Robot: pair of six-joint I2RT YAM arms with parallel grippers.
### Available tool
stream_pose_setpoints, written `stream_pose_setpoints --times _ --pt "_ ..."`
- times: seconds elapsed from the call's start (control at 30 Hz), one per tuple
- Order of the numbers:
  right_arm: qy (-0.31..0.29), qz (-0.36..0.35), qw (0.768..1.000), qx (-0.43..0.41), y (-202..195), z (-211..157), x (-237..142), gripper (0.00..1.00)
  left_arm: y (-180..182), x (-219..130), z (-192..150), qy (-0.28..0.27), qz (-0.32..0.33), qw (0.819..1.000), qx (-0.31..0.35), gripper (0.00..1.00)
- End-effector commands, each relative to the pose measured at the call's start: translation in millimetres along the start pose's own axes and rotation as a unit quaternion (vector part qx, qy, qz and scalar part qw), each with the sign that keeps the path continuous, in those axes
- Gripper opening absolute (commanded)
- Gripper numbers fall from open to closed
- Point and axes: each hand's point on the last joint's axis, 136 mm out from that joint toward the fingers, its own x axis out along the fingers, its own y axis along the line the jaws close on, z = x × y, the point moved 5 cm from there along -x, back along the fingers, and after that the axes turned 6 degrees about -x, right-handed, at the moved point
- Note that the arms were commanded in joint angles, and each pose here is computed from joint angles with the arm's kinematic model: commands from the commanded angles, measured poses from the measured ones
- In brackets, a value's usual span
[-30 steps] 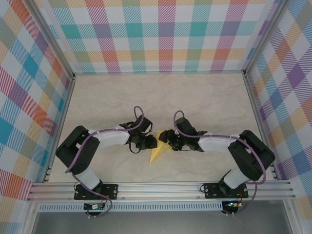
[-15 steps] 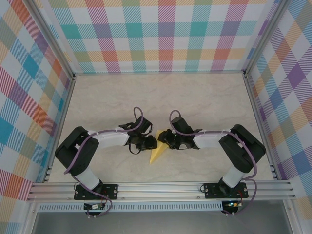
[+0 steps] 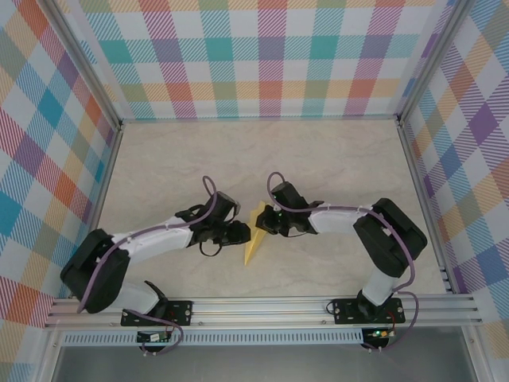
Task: Fold a paper plane with a square sheet of paper (pick it up from the middle)
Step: Turn over the paper at the center of the table.
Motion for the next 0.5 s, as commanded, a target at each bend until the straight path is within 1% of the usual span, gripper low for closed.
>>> stream_pose_setpoints --times 0.0,0.07,0.1,0.13,0.17,0.23,0.3,0.33,0.4,0.47 --pt "0.001 -0.047 0.996 -0.071 20.2 3.6 -32.4 0.08 18.9 -23.5 -0.6 -0.045 0.035 0.998 -0.021 0.37" --pt "-0.004 -0.109 0.988 -0.108 25.9 5.9 -52.9 0.09 27.8 -39.8 -0.1 -0.077 0.043 0.996 -0.031 0.38" --pt "-0.004 -0.157 0.981 -0.117 24.6 7.0 -64.4 0.09 33.5 -47.5 -0.1 -0.093 0.047 0.994 -0.039 0.40" --pt "-0.003 -0.202 0.972 -0.123 22.6 8.4 -74.8 0.09 38.0 -54.2 -0.2 -0.108 0.048 0.992 -0.047 0.41" --pt "-0.002 -0.258 0.957 -0.130 18.8 10.8 -86.5 0.09 44.7 -60.9 -0.7 -0.123 0.050 0.990 -0.057 0.43" --pt "0.002 -0.366 0.918 -0.153 15.2 14.3 -108.0 0.09 56.3 -71.7 -2.0 -0.148 0.053 0.984 -0.079 0.45" --pt "0.003 -0.472 0.865 -0.171 14.6 18.4 -126.1 0.09 66.3 -82.4 -4.2 -0.173 0.052 0.979 -0.097 0.47" --pt "0.003 -0.510 0.843 -0.172 15.5 20.7 -131.9 0.10 70.9 -86.6 -5.1 -0.182 0.056 0.976 -0.103 0.48" --pt "0.011 -0.575 0.799 -0.176 17.7 25.1 -134.2 0.10 83.2 -97.7 -7.5 -0.206 0.079 0.968 -0.122 0.48" --pt "0.018 -0.603 0.777 -0.178 22.6 26.6 -123.2 0.10 93.8 -107.8 -9.3 -0.227 0.101 0.958 -0.139 0.49"
